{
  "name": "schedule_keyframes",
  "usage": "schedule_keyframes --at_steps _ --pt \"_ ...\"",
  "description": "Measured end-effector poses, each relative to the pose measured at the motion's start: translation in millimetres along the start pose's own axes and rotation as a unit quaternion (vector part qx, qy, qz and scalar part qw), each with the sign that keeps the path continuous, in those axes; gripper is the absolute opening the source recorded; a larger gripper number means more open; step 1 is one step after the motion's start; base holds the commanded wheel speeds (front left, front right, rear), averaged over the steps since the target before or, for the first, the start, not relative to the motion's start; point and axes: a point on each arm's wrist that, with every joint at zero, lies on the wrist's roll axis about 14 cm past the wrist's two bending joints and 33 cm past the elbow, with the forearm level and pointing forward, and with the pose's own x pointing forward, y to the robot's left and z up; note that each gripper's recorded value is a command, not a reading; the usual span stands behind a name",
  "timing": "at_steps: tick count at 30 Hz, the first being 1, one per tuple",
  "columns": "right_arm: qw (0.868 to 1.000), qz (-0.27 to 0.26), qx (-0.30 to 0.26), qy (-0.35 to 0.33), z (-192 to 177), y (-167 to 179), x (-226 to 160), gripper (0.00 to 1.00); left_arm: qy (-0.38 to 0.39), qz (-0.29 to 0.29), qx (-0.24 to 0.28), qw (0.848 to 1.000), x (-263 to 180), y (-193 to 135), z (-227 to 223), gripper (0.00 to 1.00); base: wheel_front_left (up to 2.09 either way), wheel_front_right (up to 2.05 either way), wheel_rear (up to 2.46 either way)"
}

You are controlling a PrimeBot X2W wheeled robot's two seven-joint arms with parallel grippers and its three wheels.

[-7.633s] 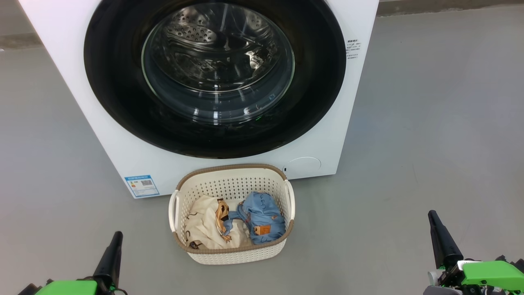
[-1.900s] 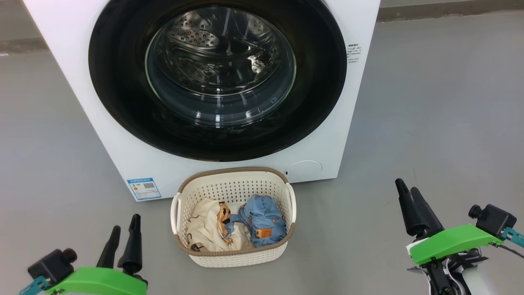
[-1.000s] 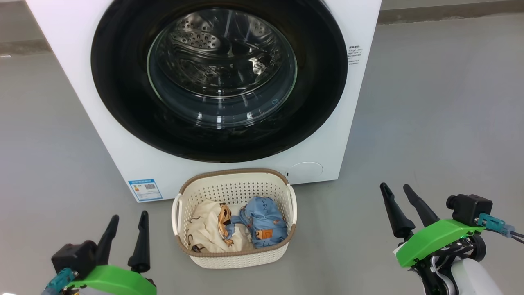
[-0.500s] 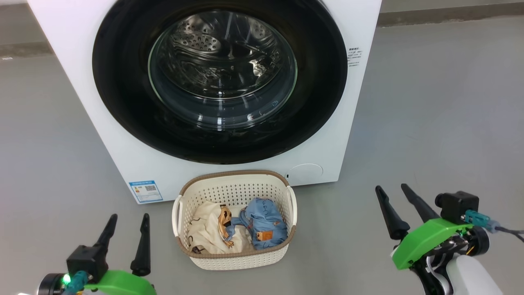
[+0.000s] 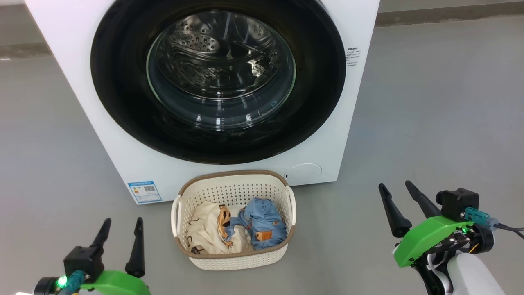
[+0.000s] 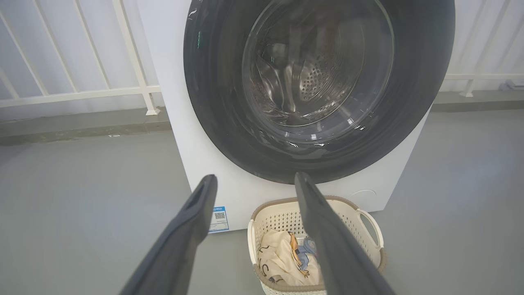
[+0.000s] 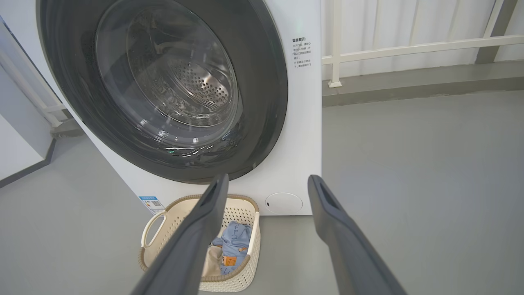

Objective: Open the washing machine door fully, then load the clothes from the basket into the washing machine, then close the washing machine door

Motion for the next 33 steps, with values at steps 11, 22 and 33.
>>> schedule_keyframes --at_steps 11,22,33 --pt "1.000 -0.009 -0.003 -0.003 0.7 -3.1 0.2 1.00 0.010 0.025 -0.001 1.000 -1.2 10.2 -6.5 1.00 0.00 0.00 0.00" --pt "1.000 -0.013 -0.001 -0.002 -0.3 -4.6 -0.6 1.00 0.005 0.023 0.000 1.000 5.2 10.3 -2.6 1.00 0.00 0.00 0.00" --pt "1.000 -0.014 0.000 -0.001 -2.8 -5.6 0.6 1.00 0.008 0.021 0.005 1.000 7.6 10.9 -4.6 1.00 0.10 0.10 -0.21"
